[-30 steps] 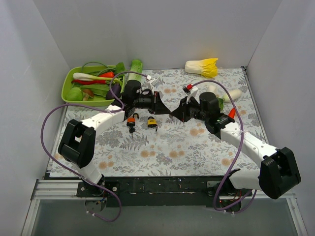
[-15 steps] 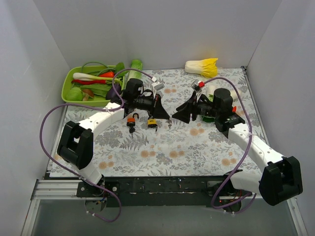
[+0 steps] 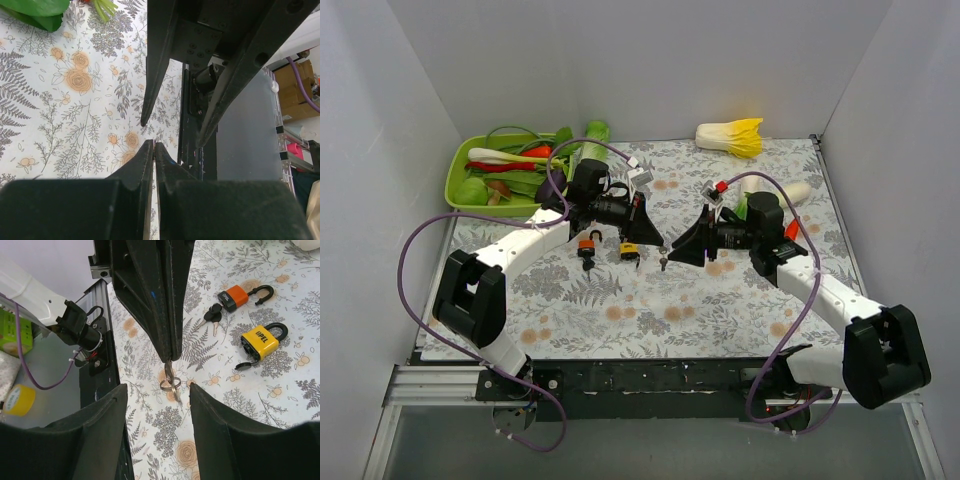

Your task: Unlock with the key

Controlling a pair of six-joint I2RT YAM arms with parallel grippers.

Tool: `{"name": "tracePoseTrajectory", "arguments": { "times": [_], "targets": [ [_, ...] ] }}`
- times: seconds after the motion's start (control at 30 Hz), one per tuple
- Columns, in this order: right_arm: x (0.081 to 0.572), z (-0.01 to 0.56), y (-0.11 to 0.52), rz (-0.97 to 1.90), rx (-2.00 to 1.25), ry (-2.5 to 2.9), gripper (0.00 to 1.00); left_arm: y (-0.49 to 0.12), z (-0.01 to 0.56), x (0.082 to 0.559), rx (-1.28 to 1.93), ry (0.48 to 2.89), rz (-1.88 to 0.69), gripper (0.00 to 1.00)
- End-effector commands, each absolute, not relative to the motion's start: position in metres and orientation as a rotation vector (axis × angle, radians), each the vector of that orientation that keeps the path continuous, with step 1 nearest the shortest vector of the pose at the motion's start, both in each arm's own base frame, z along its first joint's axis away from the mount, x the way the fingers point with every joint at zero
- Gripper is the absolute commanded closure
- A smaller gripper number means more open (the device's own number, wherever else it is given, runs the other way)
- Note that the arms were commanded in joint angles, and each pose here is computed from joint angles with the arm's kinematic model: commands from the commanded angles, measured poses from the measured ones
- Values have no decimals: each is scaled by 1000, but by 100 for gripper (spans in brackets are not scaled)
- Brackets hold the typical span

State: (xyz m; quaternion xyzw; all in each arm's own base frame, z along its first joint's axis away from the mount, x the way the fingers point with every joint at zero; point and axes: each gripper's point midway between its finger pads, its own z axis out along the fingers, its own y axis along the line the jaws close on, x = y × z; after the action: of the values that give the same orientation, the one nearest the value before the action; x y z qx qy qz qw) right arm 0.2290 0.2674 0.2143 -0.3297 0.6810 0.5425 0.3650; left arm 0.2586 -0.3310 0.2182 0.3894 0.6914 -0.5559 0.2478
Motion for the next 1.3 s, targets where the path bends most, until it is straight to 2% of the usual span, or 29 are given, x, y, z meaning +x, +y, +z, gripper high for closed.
{"name": "tracePoseTrajectory", "arguments": {
  "times": [0.0,0.17,0.4,0.67,0.8,1.03,1.07,1.1,1.13,1.2,1.27],
  "targets": [
    [226,226,277,1446,-881,1669,43,-330,253,251,1118,1758,-1512,100],
    [226,222,286,1448,-887,1658,48,-330,254,250,1124,1751,-1521,100],
    [228,216,290,1476,-865,1665,66,-330,255,249,1123,1749,-1525,100],
    [229,209,291,1487,-853,1685,82,-330,256,250,1115,1747,-1517,100],
    [230,205,291,1493,-843,1698,99,-330,257,250,1115,1739,-1515,100],
    [230,203,292,1522,-815,1700,99,-331,261,260,1057,1742,-1456,100],
    [231,203,292,1518,-810,1702,99,-330,259,263,1023,1763,-1445,89],
    [232,202,292,1507,-795,1707,99,-330,258,274,971,1780,-1385,69],
    [234,202,291,1497,-783,1710,99,-328,264,278,943,1762,-1349,33],
    [239,202,289,1459,-753,1716,99,-323,259,293,847,1794,-1259,22],
    [242,204,287,1428,-737,1709,99,-317,273,307,735,1757,-1176,2]
  ]
}}
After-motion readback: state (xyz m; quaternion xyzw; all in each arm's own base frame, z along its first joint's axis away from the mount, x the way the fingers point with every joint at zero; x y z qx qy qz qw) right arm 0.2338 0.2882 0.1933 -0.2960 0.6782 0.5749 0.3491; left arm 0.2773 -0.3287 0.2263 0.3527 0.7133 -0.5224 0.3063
